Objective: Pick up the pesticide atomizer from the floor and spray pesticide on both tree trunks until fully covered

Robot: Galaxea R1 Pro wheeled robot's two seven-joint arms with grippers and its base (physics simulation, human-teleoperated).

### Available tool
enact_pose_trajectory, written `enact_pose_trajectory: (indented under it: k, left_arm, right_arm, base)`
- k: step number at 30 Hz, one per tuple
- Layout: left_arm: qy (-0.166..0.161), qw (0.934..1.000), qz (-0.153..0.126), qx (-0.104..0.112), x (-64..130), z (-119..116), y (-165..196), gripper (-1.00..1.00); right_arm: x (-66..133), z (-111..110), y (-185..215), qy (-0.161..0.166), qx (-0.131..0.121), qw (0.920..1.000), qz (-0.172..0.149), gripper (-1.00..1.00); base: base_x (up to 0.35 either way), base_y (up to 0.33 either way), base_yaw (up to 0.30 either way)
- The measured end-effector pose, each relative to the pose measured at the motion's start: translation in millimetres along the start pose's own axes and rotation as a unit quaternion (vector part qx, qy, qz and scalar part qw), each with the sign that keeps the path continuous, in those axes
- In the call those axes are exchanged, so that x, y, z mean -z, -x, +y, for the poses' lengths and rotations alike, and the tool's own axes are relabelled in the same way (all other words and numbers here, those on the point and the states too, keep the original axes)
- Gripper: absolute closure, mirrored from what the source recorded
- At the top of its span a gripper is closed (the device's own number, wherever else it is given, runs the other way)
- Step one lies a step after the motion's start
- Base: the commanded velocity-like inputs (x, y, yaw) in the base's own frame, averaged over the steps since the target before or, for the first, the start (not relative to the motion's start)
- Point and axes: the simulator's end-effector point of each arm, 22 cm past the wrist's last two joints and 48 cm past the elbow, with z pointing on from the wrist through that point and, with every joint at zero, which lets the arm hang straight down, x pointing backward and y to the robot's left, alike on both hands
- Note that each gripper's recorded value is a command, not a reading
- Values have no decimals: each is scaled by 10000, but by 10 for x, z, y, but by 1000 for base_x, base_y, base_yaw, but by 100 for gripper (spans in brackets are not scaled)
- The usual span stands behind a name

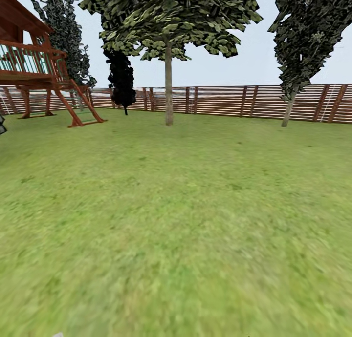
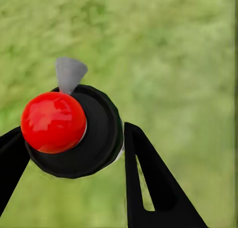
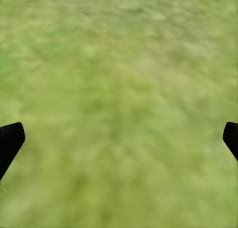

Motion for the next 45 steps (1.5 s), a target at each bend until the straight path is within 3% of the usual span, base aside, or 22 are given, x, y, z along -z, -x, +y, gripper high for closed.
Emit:
enact_pose_trajectory:
  k: [45]
  left_arm:
    - [0, 10000, -3, -4, 1, 1, -1, 100]
  right_arm:
    - [0, 0, 0, -1, -1, 10000, 0, -100]
  base:
    - [342, 0, 0]
